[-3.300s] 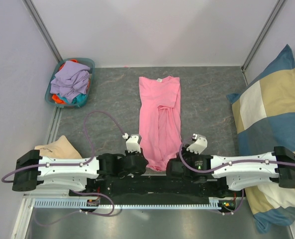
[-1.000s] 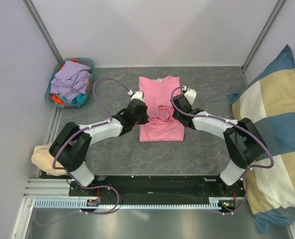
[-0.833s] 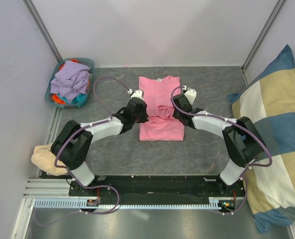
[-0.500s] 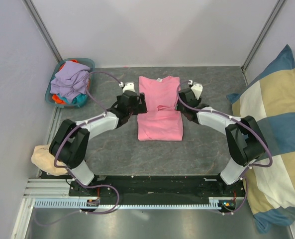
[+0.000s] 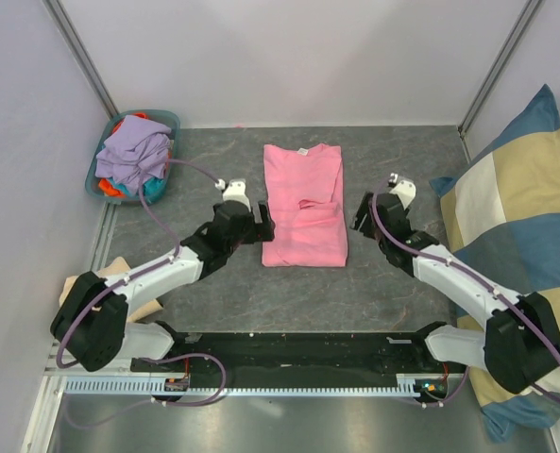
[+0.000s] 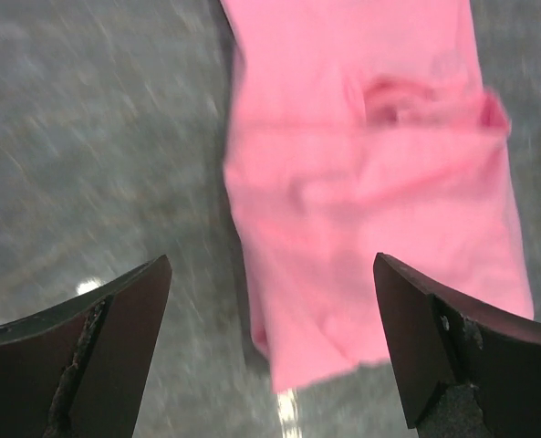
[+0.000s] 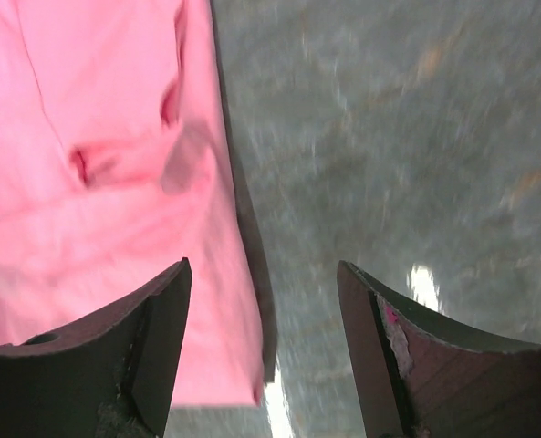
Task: Fold and stack the t-shirts
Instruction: Fold the tshirt
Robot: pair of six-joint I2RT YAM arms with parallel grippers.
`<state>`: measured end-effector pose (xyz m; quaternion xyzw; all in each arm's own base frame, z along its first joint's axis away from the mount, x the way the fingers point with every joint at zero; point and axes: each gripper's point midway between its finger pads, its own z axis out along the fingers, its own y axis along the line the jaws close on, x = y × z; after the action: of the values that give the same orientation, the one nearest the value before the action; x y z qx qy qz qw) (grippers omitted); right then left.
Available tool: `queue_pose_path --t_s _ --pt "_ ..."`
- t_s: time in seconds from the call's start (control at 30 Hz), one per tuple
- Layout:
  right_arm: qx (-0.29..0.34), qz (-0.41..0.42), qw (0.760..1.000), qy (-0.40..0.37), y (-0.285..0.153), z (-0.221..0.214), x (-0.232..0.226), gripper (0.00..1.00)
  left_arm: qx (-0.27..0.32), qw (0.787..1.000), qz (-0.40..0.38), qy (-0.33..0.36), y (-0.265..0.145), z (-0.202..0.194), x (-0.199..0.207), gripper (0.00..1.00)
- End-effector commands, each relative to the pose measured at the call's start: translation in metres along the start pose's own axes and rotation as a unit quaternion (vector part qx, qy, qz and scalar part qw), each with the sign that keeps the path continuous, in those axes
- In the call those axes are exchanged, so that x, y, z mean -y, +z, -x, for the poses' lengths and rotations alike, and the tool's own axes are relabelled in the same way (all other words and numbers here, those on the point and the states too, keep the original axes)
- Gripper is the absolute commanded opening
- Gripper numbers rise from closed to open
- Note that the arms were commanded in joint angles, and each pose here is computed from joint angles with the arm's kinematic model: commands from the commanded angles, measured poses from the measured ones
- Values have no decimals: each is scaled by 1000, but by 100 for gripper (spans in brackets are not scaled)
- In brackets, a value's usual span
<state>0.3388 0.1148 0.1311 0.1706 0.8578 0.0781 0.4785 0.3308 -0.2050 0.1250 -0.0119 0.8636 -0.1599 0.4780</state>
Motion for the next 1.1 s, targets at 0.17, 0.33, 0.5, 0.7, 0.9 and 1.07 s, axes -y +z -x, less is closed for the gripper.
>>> queue_pose_path --t_s 0.17,0.33,0.5,0.7,0.9,1.07 --pt "-73 63 995 24 -15 -72 1 75 -62 998 -14 -22 -20 -79 15 100" --pt "-95 83 992 22 -9 -87 -5 91 -61 998 -8 -16 -20 -82 10 100" --pt "-110 90 990 22 -5 -97 -8 93 -64 998 -4 -15 -17 -85 9 100" --pt "-122 97 987 23 -3 -103 -11 92 -80 997 -6 -16 -9 -94 13 100" --pt "-136 100 985 36 -7 -113 -8 89 -88 996 -11 -22 -4 -102 16 97" --pt "-149 103 983 41 -6 -125 -6 81 -88 995 -21 -29 -1 -103 20 83"
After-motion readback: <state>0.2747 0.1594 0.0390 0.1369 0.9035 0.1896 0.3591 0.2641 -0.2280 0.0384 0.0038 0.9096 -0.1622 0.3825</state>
